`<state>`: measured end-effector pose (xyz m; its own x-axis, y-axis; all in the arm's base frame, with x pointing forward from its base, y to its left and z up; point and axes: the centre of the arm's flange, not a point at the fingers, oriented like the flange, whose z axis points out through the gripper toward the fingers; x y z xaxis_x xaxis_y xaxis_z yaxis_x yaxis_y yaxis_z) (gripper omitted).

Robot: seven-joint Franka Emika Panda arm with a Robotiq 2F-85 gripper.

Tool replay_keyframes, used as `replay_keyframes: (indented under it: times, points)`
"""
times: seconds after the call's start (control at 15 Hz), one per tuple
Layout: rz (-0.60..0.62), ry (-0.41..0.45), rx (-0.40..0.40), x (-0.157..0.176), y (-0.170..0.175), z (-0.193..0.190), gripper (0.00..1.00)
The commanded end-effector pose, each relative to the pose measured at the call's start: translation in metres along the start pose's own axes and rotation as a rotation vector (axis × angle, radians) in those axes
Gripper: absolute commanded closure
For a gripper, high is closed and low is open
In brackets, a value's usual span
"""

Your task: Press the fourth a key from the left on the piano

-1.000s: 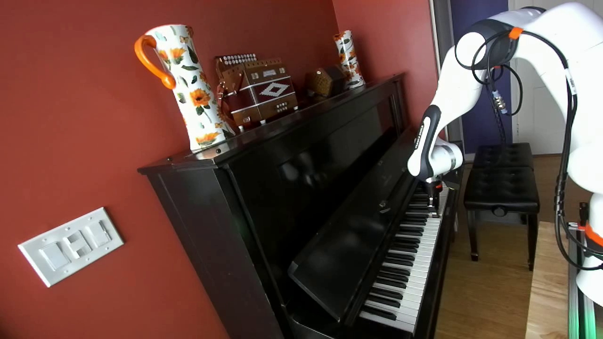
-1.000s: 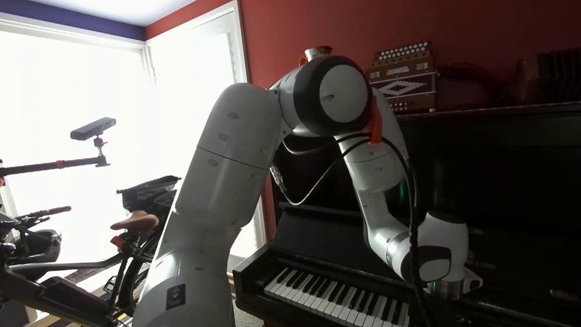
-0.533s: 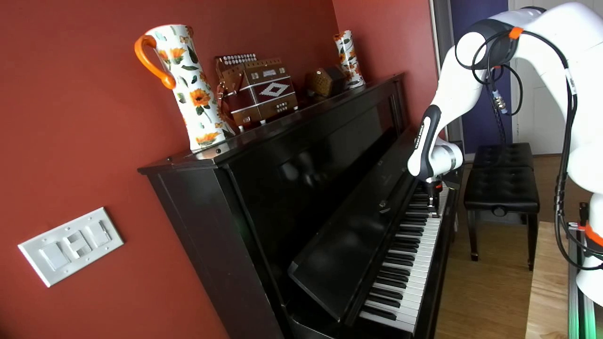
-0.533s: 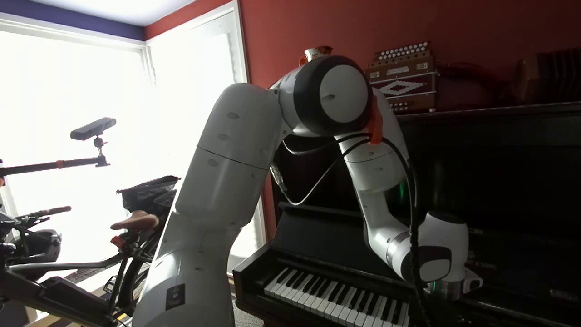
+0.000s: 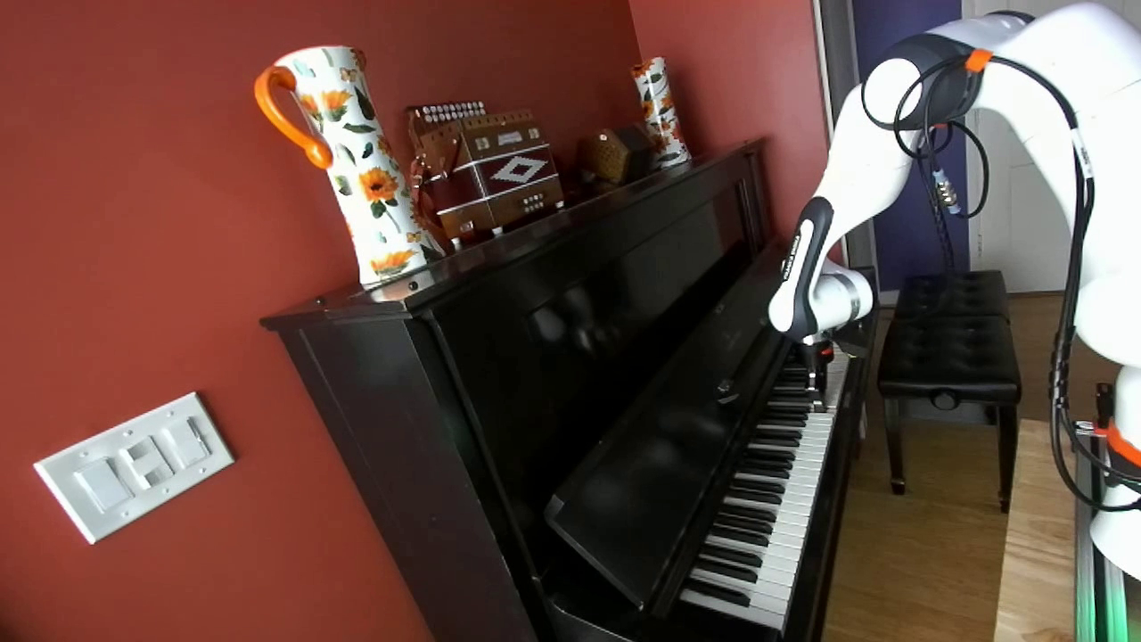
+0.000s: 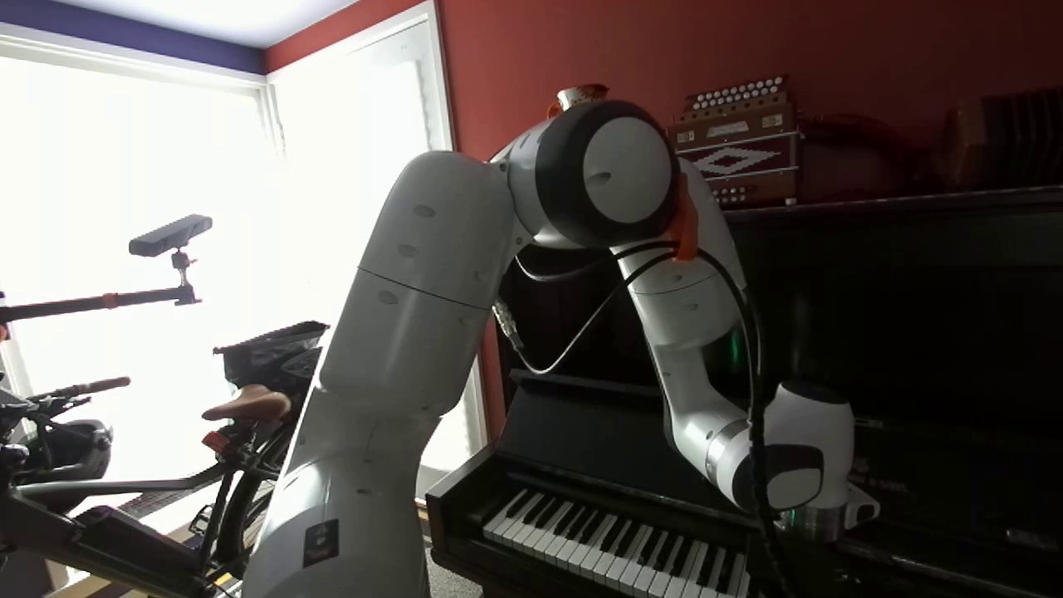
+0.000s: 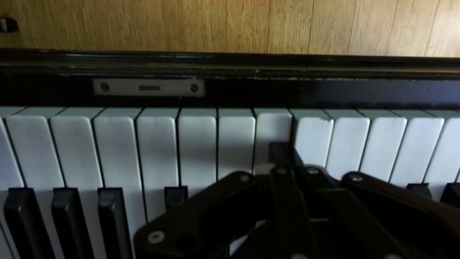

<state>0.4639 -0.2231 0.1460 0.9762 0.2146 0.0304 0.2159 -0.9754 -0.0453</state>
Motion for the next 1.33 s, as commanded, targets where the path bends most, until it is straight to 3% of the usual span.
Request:
replay_keyframes:
  times: [0.0, 0.47, 0.53, 0.67, 1.27]
  points:
    - [-0.013, 0.012, -0.004, 0.000, -0.001, -0.005, 1.00]
    - [-0.024, 0.043, -0.066, 0.008, -0.008, -0.038, 1.00]
    - [-0.024, 0.048, -0.075, 0.010, -0.010, -0.044, 0.74]
    - [-0.027, 0.057, -0.084, 0.013, -0.013, -0.054, 0.67]
    - [-0.012, 0.058, -0.121, 0.006, -0.021, -0.090, 0.01]
